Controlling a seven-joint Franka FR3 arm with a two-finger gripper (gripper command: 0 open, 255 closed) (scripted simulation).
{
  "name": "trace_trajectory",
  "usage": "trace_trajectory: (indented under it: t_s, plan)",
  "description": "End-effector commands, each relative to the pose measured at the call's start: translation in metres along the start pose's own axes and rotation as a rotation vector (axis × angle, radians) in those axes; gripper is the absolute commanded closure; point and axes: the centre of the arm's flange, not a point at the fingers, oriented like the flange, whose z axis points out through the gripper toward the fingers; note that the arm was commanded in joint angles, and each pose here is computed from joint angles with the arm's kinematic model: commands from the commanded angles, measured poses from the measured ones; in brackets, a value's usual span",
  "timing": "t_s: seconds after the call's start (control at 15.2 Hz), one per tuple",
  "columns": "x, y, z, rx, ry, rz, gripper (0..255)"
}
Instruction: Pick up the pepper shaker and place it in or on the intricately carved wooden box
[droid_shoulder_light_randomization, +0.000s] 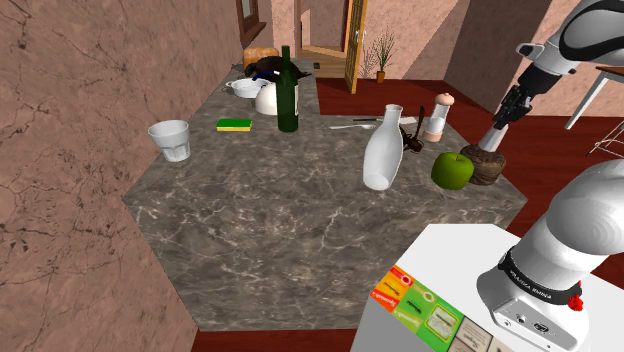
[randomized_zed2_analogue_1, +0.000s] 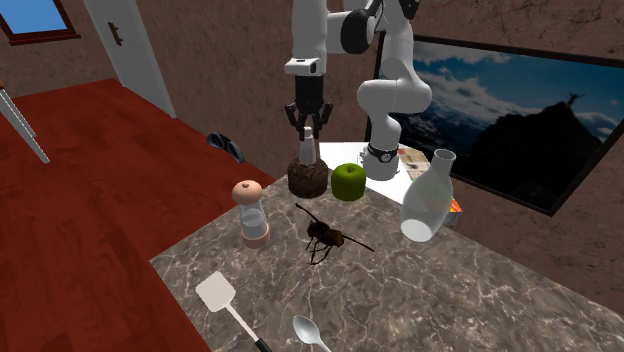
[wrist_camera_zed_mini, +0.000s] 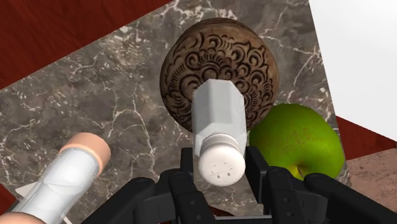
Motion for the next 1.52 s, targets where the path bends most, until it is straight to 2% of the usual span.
trace_trajectory:
  t_s: [0.0,0.26,0.33,0.66,0.92,1.45]
  plan:
    - [0.0,0.0,0.001,0.0,0.0,0.0,255]
    - [0.0,0.0,0.001,0.0,0.0,0.0,255]
    - [0.0,0.0,0.001,0.0,0.0,0.0,0]
    - [0.0,0.0,0.001,0.0,0.0,0.0,0]
    - [0.0,0.0,-0.049,0.0,0.0,0.0,0]
    - [0.0,0.0,-0.049,0.0,0.0,0.0,0]
